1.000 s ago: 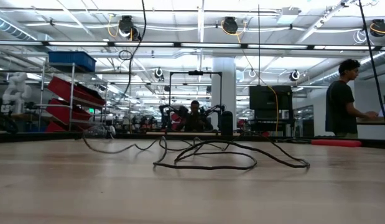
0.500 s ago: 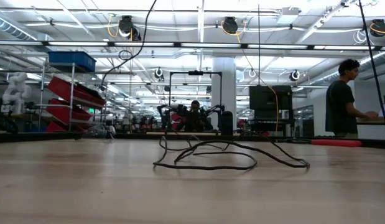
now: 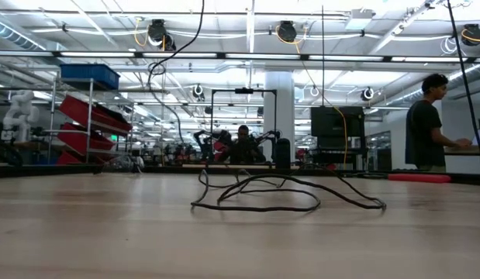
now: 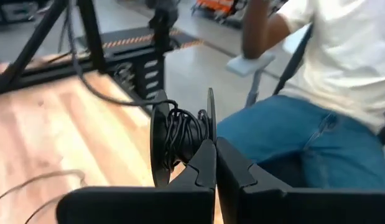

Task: Coil cords
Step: Uncoil the black cable wire from the spool

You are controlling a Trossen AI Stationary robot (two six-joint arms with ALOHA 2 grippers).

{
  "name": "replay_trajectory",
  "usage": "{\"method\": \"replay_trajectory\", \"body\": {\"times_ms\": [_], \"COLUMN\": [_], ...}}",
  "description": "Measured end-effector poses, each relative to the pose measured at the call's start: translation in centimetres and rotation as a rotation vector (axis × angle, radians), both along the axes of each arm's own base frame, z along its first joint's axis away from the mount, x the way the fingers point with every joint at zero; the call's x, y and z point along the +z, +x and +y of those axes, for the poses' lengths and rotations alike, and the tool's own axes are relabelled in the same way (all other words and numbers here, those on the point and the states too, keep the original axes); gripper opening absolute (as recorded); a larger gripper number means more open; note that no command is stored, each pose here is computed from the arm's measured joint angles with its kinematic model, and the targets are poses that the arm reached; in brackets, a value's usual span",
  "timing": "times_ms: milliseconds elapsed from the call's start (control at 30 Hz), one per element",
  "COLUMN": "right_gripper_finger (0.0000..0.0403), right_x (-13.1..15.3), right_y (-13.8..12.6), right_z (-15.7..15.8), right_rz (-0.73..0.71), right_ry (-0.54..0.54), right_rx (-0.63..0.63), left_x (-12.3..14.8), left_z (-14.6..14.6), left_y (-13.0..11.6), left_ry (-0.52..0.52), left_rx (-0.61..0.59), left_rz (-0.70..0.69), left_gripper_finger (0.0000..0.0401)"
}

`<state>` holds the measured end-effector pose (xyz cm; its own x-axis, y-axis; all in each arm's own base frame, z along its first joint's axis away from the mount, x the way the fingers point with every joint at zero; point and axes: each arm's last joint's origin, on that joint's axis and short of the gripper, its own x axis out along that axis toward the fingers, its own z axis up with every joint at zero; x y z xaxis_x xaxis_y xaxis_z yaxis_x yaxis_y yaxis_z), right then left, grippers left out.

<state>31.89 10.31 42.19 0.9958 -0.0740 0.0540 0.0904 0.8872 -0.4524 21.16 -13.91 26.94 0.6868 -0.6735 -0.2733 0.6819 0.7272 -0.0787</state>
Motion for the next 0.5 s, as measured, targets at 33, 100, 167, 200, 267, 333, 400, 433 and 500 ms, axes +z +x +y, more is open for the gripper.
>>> {"method": "replay_trajectory", "body": {"times_ms": [33,100,167,200,267,333,400,433,500], "right_gripper_finger": [0.0,0.0,0.0,0.0,0.0,0.0,0.0,0.0,0.0], "right_x": [0.1,0.2,0.4,0.4,0.4,0.4,0.3,0.2,0.1], "right_y": [-0.2,-0.5,-0.8,-0.9,-1.2,-1.4,-1.5,-1.5,-1.6], "right_z": [0.3,0.6,1.0,1.2,1.7,2.0,2.3,2.4,2.7], "right_rz": [0.001,-0.004,-0.005,-0.006,-0.005,-0.002,0.01,0.016,0.035], "right_ry": [-0.001,0.001,0.002,0.002,0.002,0.001,-0.003,-0.005,-0.005], "right_rx": [0.009,0.02,0.037,0.044,0.059,0.071,0.081,0.086,0.093], "left_x": [-0.1,-0.2,-0.1,0.0,0.3,0.8,1.5,1.9,2.7], "left_z": [0.1,0.4,0.7,0.9,1.3,1.8,2.3,2.6,3.1], "left_y": [-0.1,-0.3,-0.5,-0.7,-1.1,-1.7,-2.3,-2.7,-3.5], "left_ry": [0.011,0.038,0.059,0.068,0.083,0.092,0.097,0.106,0.106], "left_rx": [0.015,0.054,0.099,0.12,0.161,0.2,0.237,0.253,0.288], "left_rz": [0.009,0.027,0.034,0.034,0.032,0.021,-0.011,-0.031,-0.075], "left_gripper_finger": [0.0,0.0,0.0,0.0,0.0,0.0,0.0,0.0,0.0]}}
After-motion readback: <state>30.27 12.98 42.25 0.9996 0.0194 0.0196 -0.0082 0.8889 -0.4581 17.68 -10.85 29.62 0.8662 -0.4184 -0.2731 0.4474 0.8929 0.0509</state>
